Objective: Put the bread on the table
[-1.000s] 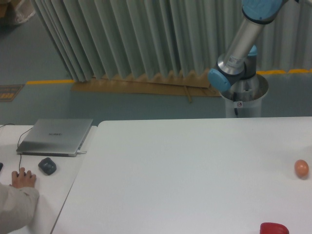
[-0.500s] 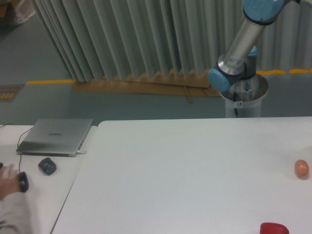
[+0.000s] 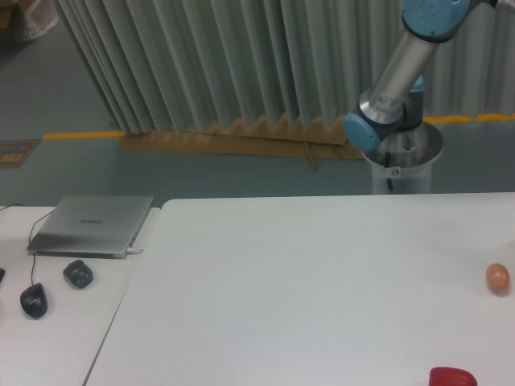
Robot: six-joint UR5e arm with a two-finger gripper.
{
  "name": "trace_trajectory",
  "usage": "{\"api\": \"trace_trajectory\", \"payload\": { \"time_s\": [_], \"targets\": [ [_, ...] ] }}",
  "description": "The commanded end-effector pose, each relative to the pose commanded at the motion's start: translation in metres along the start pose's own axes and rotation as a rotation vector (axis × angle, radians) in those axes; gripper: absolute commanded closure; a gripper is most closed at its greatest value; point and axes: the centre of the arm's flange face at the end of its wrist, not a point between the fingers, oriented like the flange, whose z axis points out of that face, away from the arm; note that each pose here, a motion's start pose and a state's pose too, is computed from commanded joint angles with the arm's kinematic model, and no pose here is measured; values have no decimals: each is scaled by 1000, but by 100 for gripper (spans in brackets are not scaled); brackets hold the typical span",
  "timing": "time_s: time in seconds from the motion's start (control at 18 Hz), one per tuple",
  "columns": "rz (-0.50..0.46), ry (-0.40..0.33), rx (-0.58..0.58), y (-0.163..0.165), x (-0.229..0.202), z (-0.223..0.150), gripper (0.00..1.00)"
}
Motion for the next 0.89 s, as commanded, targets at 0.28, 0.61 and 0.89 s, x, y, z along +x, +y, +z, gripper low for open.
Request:
{"api": "trace_trajectory", "payload": {
  "time_s": [0.28, 0.61, 0.89],
  "targets": [
    [-42, -4, 32, -10, 6, -23, 42],
    [-187, -80, 111, -33, -7, -58, 45],
    [-353, -129, 187, -62, -45, -92, 45]
  ]
}}
